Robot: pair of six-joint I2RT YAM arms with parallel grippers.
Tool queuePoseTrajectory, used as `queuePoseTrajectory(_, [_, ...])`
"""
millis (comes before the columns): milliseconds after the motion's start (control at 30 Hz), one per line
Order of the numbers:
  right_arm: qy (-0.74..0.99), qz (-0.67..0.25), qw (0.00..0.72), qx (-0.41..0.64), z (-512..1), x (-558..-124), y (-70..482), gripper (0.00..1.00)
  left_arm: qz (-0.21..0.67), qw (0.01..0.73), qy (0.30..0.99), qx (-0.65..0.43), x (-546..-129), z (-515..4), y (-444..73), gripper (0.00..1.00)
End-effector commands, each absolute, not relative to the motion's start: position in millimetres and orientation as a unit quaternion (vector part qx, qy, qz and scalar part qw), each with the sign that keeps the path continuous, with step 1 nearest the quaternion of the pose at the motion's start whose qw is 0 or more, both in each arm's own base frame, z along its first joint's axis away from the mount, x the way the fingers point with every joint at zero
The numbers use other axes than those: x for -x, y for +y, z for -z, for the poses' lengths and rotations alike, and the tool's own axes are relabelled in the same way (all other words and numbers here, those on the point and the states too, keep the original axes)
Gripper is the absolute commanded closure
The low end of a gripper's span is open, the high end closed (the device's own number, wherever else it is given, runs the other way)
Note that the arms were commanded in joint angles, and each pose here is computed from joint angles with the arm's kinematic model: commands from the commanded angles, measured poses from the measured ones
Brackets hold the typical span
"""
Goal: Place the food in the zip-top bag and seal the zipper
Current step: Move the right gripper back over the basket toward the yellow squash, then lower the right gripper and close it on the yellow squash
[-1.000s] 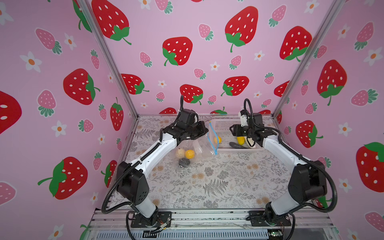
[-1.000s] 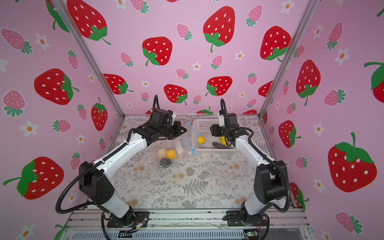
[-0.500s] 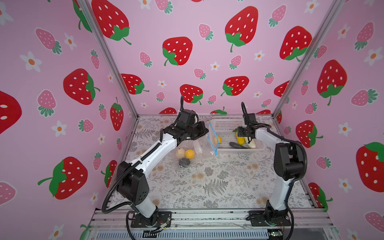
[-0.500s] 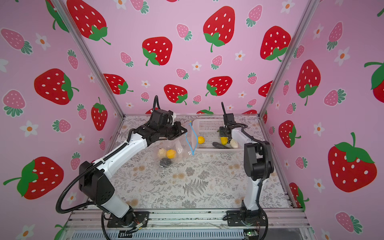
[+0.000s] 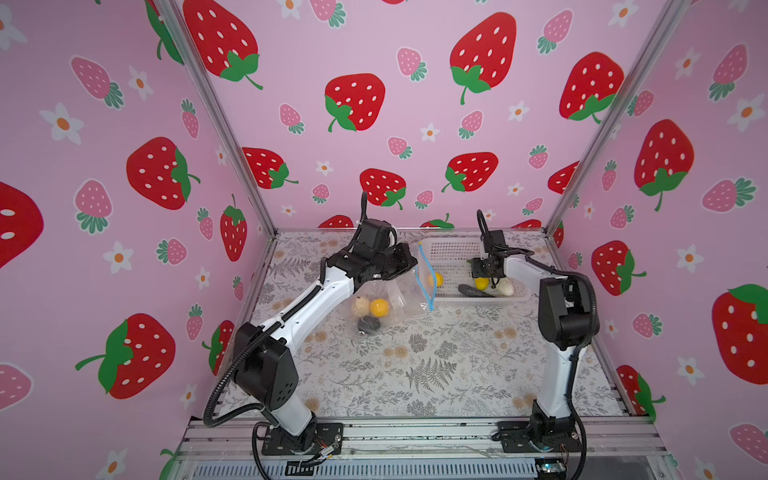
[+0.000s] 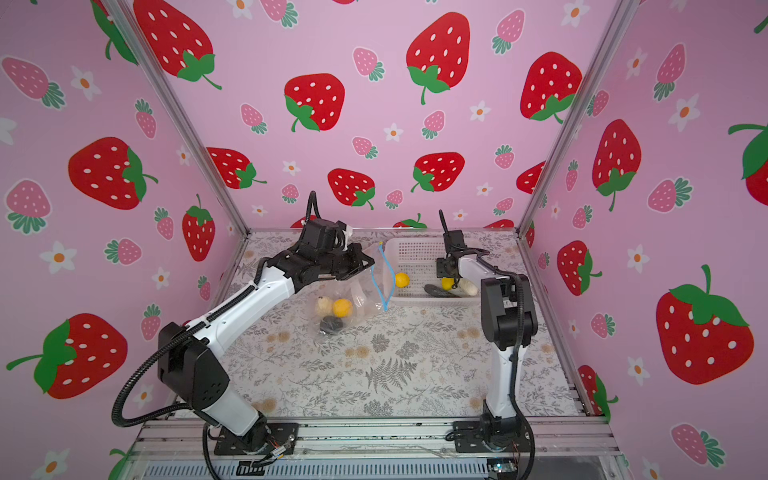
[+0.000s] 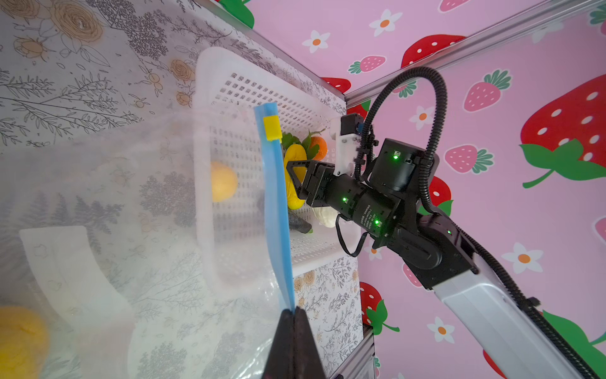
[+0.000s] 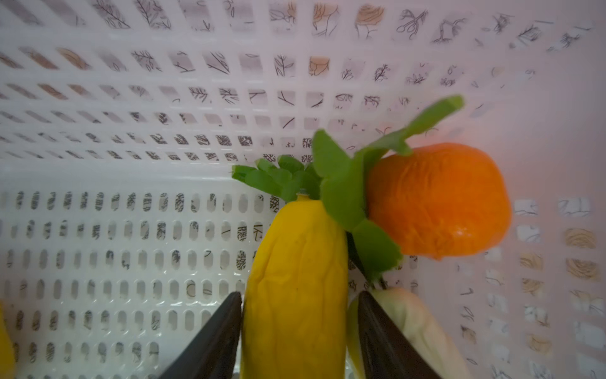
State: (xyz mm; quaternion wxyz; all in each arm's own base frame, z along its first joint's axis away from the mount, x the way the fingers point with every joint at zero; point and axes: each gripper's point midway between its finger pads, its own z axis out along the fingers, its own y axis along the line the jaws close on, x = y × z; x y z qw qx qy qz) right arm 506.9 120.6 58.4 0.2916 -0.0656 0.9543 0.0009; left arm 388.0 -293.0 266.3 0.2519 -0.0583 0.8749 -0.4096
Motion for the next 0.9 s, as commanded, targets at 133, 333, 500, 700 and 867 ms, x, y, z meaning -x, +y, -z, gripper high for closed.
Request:
queuePoseTrajectory(133, [0.960, -0.002, 0.273, 0.065, -48.1, -505.8, 119.4, 0.43, 0.425, 0.258, 0.866, 0.053, -381.1, -280.9, -294.3, 1.00])
queuePoseTrajectory(333, [0.958, -0.008, 0.279, 0.063, -55.4, -507.5, 121.3, 0.47, 0.425, 0.258, 0.866, 0.053, -381.1, -280.7, -294.2, 1.00])
queuePoseTrajectory(500, [0.956, -0.012, 0.287, 0.062, -67.3, -509.4, 122.7, 0.50, 0.424, 0.257, 0.867, 0.054, -381.6, -279.6, -294.1, 1.00])
queuePoseTrajectory(700, [0.952, -0.014, 0.301, 0.059, -84.2, -511.0, 122.2, 0.51, 0.425, 0.258, 0.866, 0.054, -381.8, -280.3, -294.3, 1.00])
queuePoseTrajectory(867, [0.948, -0.024, 0.311, 0.058, -98.0, -513.0, 125.5, 0.52, 0.424, 0.257, 0.867, 0.054, -382.1, -278.8, -294.4, 1.00])
